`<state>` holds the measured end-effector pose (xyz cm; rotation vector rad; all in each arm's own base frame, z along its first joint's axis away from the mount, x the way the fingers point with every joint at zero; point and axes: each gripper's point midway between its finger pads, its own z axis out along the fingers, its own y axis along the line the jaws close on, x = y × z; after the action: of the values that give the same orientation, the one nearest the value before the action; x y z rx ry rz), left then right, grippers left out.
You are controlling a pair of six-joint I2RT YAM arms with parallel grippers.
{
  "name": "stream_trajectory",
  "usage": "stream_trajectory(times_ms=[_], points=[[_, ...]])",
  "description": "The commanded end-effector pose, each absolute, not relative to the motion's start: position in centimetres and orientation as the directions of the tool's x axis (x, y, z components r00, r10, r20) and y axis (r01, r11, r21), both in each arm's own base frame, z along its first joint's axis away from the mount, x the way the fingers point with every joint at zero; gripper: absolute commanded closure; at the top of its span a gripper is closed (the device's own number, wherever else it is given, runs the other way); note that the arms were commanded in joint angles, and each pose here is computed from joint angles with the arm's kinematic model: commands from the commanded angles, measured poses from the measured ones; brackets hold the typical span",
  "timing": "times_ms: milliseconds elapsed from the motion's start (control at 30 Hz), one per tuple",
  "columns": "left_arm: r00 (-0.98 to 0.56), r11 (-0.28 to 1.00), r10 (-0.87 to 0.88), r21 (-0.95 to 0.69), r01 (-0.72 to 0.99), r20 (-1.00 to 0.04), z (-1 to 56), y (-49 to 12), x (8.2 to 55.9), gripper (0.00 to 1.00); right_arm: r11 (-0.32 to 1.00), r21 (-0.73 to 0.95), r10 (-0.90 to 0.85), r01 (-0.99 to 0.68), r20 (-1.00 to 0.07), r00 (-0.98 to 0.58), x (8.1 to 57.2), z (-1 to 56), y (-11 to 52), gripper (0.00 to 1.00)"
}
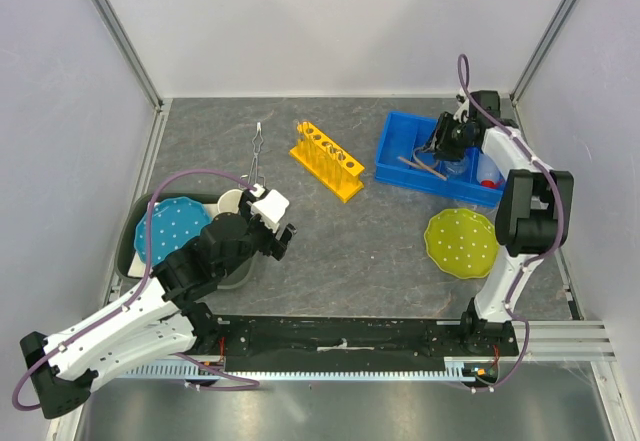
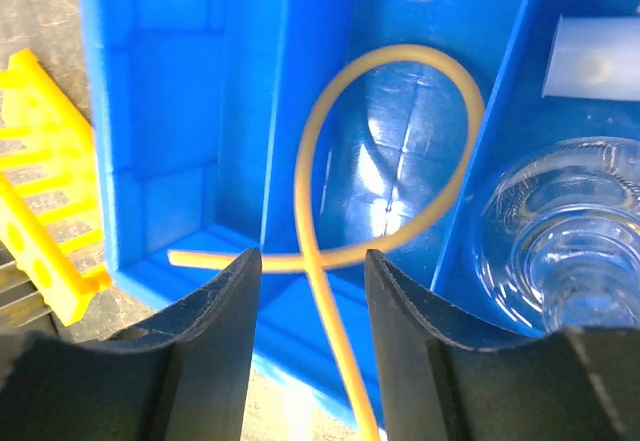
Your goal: Organize the chemistry lab equipment
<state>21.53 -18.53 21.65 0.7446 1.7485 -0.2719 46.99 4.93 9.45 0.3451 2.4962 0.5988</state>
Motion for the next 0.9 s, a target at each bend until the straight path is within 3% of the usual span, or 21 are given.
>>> stream_trajectory(times_ms=[0, 233, 333, 500, 633, 733, 867], points=[[-0.104, 0.776, 0.348, 0.224, 0.589, -0.932, 22.2, -18.2, 22.1, 0.17, 0.879, 0.477, 0.328, 0.003, -0.600, -0.730, 48.2, 16.6, 4.7, 0.46], [-0.110, 0.796, 0.329, 0.212, 0.567, -0.938, 22.5, -17.9, 22.2, 0.16, 0.894, 0.437, 0.258, -0.097, -0.680, -0.686, 47.1, 19.9, 4.9, 0.46], [-0.122, 0.825, 0.314, 0.207, 0.526, -0.942, 22.8, -17.4, 22.8, 0.15, 0.871, 0.430, 0.179, -0.237, -0.729, -0.661, 45.7, 22.0, 6.3, 0.46], [-0.168, 0.849, 0.240, 0.123, 0.514, -0.956, 23.3, -17.5, 23.8, 0.14, 0.746, 0.339, -0.031, -0.573, -0.842, -0.538, 40.6, 25.6, 9.3, 0.37], [-0.258, 0.912, 0.118, 0.001, 0.411, -0.959, 24.3, -14.7, 27.4, 0.13, 0.708, 0.247, -0.098, -0.662, -0.894, -0.438, 37.7, 27.2, 9.8, 0.33], [-0.334, 0.907, 0.015, -0.128, 0.401, -0.943, 25.1, -13.9, 29.5, 0.14, 0.693, 0.150, -0.153, -0.705, -0.925, -0.347, 35.5, 28.1, 9.8, 0.23], [-0.414, 0.897, -0.051, -0.224, 0.381, -0.909, 26.1, -13.9, 31.6, 0.14, 0.686, 0.050, -0.181, -0.725, -0.955, -0.237, 32.9, 29.1, 10.0, 0.02]])
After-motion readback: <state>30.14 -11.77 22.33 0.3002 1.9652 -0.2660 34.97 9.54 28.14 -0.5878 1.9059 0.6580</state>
